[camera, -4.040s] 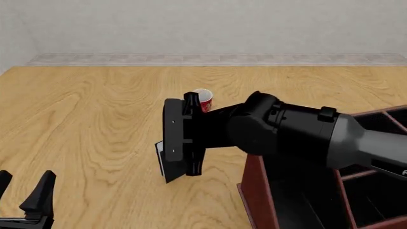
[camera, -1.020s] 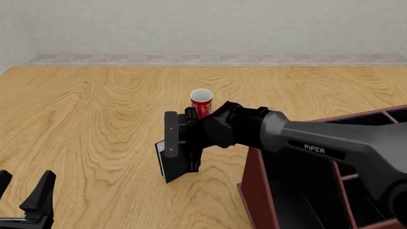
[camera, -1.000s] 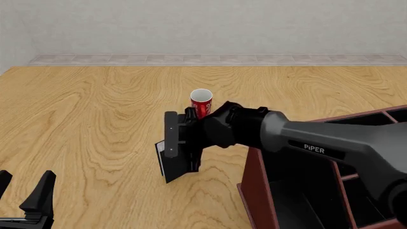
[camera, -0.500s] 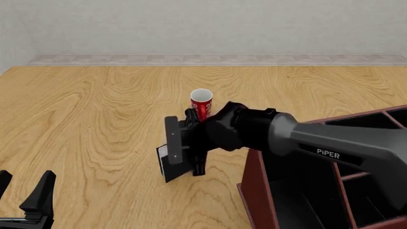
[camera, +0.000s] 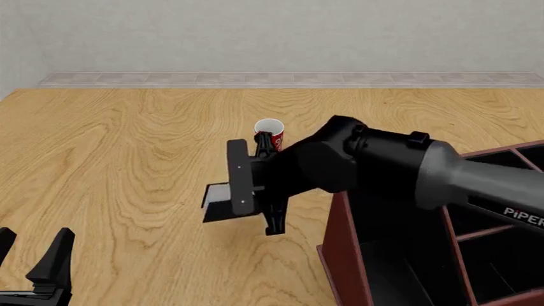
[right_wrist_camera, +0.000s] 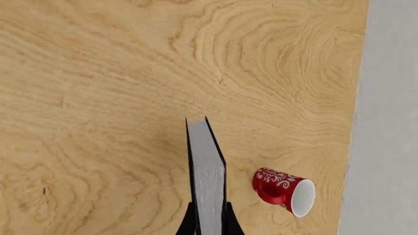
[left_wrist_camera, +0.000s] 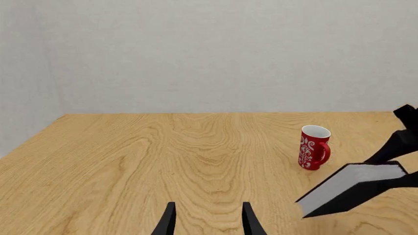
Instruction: Pick up the book and place it in the left compartment of the caddy.
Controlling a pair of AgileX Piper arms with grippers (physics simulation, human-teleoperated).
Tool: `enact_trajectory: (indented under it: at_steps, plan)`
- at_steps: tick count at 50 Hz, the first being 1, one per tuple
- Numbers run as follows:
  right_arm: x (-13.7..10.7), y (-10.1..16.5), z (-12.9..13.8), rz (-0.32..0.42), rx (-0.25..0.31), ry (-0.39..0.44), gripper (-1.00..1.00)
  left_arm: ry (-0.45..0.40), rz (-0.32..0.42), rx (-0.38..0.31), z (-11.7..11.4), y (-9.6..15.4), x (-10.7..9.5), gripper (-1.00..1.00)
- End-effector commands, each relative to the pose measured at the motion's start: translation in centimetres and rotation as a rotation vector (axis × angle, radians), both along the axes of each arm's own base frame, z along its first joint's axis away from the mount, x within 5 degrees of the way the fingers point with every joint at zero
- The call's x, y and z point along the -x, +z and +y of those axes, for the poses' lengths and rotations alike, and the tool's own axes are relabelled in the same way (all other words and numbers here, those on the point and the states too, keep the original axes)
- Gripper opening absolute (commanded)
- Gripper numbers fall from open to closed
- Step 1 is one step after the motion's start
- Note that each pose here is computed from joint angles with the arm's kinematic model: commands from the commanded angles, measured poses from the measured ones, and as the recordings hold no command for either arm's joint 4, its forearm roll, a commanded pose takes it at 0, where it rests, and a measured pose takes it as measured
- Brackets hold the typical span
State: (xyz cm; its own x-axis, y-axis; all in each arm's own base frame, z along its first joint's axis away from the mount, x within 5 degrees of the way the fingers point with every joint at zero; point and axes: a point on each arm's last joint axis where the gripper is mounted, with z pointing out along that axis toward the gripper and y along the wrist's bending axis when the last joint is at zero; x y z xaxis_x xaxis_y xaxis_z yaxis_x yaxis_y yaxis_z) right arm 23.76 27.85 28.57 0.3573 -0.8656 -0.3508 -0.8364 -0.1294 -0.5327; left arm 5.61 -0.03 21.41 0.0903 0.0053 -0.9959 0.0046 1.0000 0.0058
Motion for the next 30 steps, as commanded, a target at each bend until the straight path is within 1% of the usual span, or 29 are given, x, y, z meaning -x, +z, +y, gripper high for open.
enact_trajectory:
  at_steps: [1, 2, 3, 4, 5, 6, 8, 9, 10, 11, 13, 15, 16, 17, 18, 20, 21, 22, 23, 26, 30]
  plan:
    - [2.4, 4.8, -0.3, 0.028, -0.101, -0.047, -1.0, 0.0, 0.0, 0.0, 0.0, 0.0, 0.0, 1.0]
    - [2.4, 4.7, -0.8, 0.019, -0.091, -0.042, -1.0, 0.0, 0.0, 0.0, 0.0, 0.0, 0.0, 1.0]
    - [2.5, 4.9, -0.9, 0.022, -0.094, -0.045, -1.0, 0.0, -0.001, 0.0, 0.0, 0.0, 0.0, 1.0]
    - [3.1, 5.9, -0.1, 0.064, -0.127, -0.076, -1.0, 0.0, 0.0, 0.0, 0.0, 0.0, 0.0, 1.0]
    - [3.4, 6.4, 0.2, 0.075, -0.145, -0.085, -1.0, 0.0, 0.0, 0.0, 0.0, 0.0, 0.0, 1.0]
    - [3.3, 6.6, -0.5, 0.069, -0.136, -0.09, -1.0, 0.0, 0.0, 0.0, 0.0, 0.0, 0.0, 1.0]
    - [4.0, 7.9, 0.0, 0.103, -0.17, -0.115, -1.0, 0.0, 0.0, 0.0, 0.0, 0.0, 0.0, 1.0]
    - [4.1, 8.2, 0.0, 0.114, -0.176, -0.129, -1.0, 0.0, 0.0, 0.0, 0.0, 0.0, 0.0, 1.0]
    - [4.0, 8.2, -0.4, 0.111, -0.167, -0.132, -1.0, 0.0, 0.0, 0.0, 0.0, 0.0, 0.0, 1.0]
    - [4.2, 8.4, -0.6, 0.11, -0.167, -0.129, -1.0, 0.0, 0.0, 0.0, 0.0, 0.0, 0.0, 1.0]
    - [4.2, 9.1, -0.7, 0.13, -0.177, -0.157, -1.0, 0.0, 0.0, 0.0, 0.0, 0.0, 0.0, 1.0]
    - [4.3, 9.3, -1.1, 0.131, -0.175, -0.162, -1.0, 0.0, 0.0, 0.0, 0.0, 0.0, 0.0, 1.0]
    - [4.4, 9.9, -1.2, 0.165, -0.186, -0.202, -1.0, 0.0, 0.0, 0.0, 0.0, 0.0, 0.0, 1.0]
    - [4.4, 9.9, -1.2, 0.165, -0.186, -0.202, -1.0, 0.0, 0.0, 0.0, 0.0, 0.0, 0.0, 1.0]
    - [4.6, 10.5, -1.3, 0.193, -0.194, -0.234, -1.0, 0.0, -0.001, 0.0, 0.0, 0.0, 0.0, 1.0]
    - [5.0, 11.3, -0.9, 0.233, -0.212, -0.271, -1.0, 0.0, 0.0, 0.0, 0.0, 0.0, 0.0, 1.0]
    - [5.0, 11.3, -1.0, 0.239, -0.208, -0.275, -1.0, 0.0, 0.0, 0.0, 0.0, 0.0, 0.0, 1.0]
    - [5.3, 11.6, -0.9, 0.27, -0.208, -0.305, -1.0, 0.0, 0.0, 0.0, 0.0, 0.0, 0.0, 1.0]
    - [5.3, 11.6, -0.9, 0.27, -0.208, -0.305, -1.0, 0.0, 0.0, 0.0, 0.0, 0.0, 0.0, 1.0]
    - [5.8, 12.0, -0.8, 0.307, -0.209, -0.335, -1.0, 0.0, 0.0, 0.0, 0.0, 0.0, 0.0, 1.0]
    - [6.2, 12.2, -1.1, 0.325, -0.208, -0.354, -1.0, 0.0, 0.0, 0.0, 0.0, 0.0, 0.0, 1.0]
